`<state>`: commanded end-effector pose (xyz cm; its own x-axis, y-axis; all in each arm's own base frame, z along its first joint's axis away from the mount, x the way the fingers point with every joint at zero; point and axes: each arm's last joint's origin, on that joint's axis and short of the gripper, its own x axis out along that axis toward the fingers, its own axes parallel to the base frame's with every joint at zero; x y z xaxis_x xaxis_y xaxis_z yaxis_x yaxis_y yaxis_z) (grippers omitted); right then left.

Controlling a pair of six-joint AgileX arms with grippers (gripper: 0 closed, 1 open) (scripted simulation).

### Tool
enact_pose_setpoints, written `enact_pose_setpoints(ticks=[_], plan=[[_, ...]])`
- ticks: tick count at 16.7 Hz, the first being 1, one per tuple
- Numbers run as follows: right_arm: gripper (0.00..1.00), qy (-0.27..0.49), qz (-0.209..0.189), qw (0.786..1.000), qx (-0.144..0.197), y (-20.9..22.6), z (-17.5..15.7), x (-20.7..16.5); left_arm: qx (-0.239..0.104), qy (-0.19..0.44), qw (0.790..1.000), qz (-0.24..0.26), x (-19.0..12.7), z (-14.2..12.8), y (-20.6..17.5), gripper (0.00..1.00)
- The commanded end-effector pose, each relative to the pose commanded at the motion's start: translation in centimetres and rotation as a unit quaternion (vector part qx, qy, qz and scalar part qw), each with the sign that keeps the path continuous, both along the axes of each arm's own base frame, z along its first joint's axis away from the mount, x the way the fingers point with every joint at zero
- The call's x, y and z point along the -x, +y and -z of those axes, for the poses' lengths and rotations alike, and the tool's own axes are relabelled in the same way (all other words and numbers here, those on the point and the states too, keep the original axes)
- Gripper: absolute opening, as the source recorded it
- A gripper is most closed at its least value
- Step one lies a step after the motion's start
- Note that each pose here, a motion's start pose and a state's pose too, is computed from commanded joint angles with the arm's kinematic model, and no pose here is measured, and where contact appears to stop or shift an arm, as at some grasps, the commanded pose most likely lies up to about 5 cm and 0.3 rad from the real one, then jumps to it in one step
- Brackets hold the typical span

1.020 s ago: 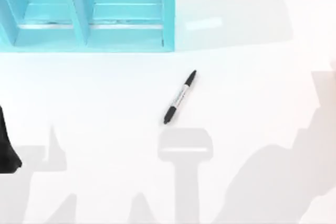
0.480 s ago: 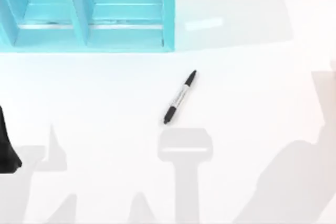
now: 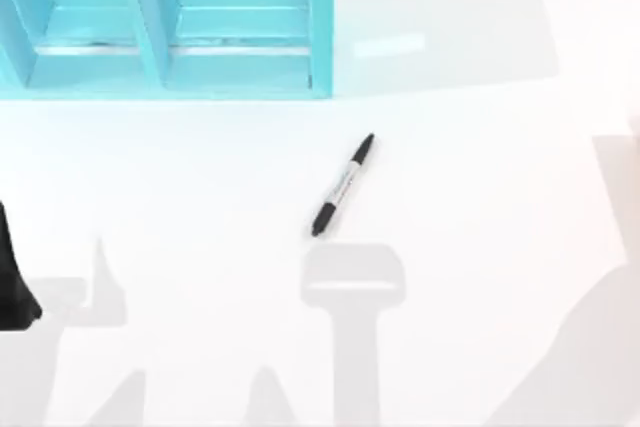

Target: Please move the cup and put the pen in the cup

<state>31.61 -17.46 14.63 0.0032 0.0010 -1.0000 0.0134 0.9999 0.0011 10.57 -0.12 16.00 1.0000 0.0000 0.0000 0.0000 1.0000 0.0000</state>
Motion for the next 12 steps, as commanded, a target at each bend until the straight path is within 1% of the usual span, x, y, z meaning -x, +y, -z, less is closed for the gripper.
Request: enact_pose_setpoints(ticks=[2,12], plan=[[1.0,0.0,0.0,1.0,0.0,0.0,0.0,0.0,0.0,0.0,1.0,0.0,0.0,0.0,0.0,1.0],[0.25,0.0,0.0,1.0,0.0,0.0,0.0,0.0,0.0,0.0,1.0,0.0,0.0,0.0,0.0,1.0]])
